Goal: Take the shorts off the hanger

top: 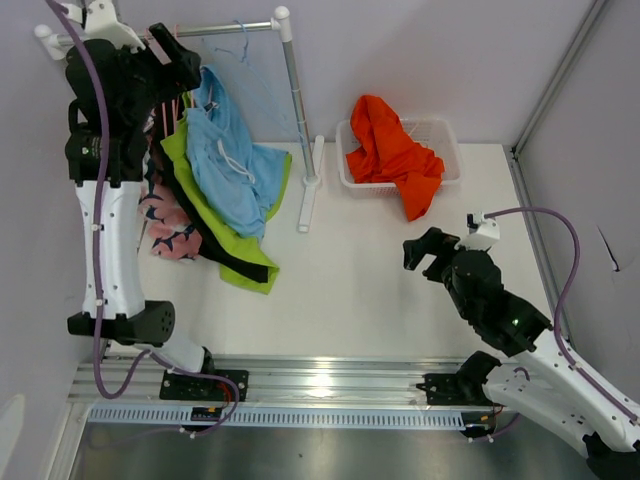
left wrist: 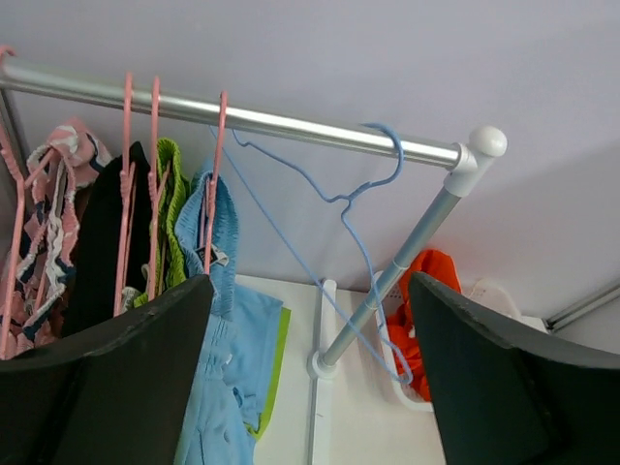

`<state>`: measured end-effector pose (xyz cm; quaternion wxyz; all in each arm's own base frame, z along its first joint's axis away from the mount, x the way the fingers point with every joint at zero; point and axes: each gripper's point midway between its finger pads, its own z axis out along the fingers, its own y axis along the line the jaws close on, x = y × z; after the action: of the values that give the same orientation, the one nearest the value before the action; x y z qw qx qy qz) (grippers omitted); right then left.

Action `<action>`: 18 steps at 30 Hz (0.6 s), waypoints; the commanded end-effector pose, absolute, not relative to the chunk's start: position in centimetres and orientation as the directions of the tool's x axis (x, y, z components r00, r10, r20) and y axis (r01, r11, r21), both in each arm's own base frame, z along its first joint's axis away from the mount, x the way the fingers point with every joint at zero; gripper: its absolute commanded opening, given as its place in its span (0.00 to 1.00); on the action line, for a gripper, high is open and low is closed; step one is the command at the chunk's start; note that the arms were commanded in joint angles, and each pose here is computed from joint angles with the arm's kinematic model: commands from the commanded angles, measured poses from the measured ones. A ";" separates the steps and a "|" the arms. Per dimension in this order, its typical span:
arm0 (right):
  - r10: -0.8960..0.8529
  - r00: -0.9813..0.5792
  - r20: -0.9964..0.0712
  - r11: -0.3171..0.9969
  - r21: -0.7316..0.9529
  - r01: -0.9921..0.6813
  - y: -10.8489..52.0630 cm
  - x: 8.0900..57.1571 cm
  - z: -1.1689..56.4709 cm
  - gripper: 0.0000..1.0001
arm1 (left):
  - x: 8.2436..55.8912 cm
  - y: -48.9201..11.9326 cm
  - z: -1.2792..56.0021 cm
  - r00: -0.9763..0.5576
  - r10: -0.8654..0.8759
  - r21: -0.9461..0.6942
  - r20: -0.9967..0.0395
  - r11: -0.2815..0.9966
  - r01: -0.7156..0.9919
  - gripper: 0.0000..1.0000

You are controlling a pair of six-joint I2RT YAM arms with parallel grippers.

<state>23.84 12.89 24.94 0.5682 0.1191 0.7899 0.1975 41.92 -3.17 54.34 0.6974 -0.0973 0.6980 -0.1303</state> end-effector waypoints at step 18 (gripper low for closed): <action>0.404 -0.311 -0.860 0.908 0.417 0.027 11.1 23.1 24.4 0.99 | 50.0 -0.2 45.0 -0.174 -0.255 -0.240 -0.951 0.965 -0.104 0.62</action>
<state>22.92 11.44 24.28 0.5665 0.1230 0.7968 0.1707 49.42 -1.21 43.58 0.6092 -0.1167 0.7802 -0.0804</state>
